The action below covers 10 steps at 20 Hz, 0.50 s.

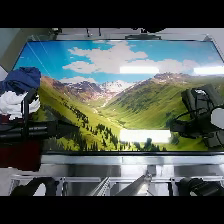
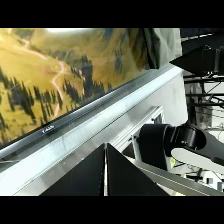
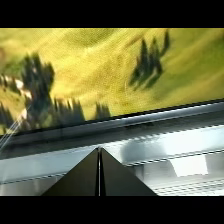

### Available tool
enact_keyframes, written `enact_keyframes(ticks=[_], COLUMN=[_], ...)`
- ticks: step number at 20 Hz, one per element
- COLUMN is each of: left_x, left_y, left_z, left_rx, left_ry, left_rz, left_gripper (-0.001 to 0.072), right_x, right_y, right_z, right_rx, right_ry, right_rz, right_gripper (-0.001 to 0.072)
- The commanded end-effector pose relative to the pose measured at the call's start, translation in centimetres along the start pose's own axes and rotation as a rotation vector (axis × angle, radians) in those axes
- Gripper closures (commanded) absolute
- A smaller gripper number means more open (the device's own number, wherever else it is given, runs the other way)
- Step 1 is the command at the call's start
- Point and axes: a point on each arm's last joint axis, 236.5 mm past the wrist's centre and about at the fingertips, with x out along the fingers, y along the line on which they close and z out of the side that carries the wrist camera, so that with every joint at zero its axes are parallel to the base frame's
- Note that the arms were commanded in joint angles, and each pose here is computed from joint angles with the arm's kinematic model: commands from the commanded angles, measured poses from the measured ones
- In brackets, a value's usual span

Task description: Fold the shirts.

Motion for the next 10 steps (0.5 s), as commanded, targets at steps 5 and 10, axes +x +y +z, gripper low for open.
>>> enact_keyframes(ticks=[5, 10], left_x=[-1.7, -14.4], left_y=[2.3, 10.7], left_z=[4.6, 15.0], left_rx=[0.081, 0.069], left_ry=[-0.169, -0.424], left_rz=[0.124, 0.543], left_gripper=[0.0407, 0.0367], right_x=[0.0, 0.0], right_y=[0.0, 0.0], right_z=[0.0, 0.0], right_rx=[0.000, 0.000], right_ry=[-0.001, -0.001], right_rz=[0.000, 0.000], right_gripper=[0.0699, 0.0700])
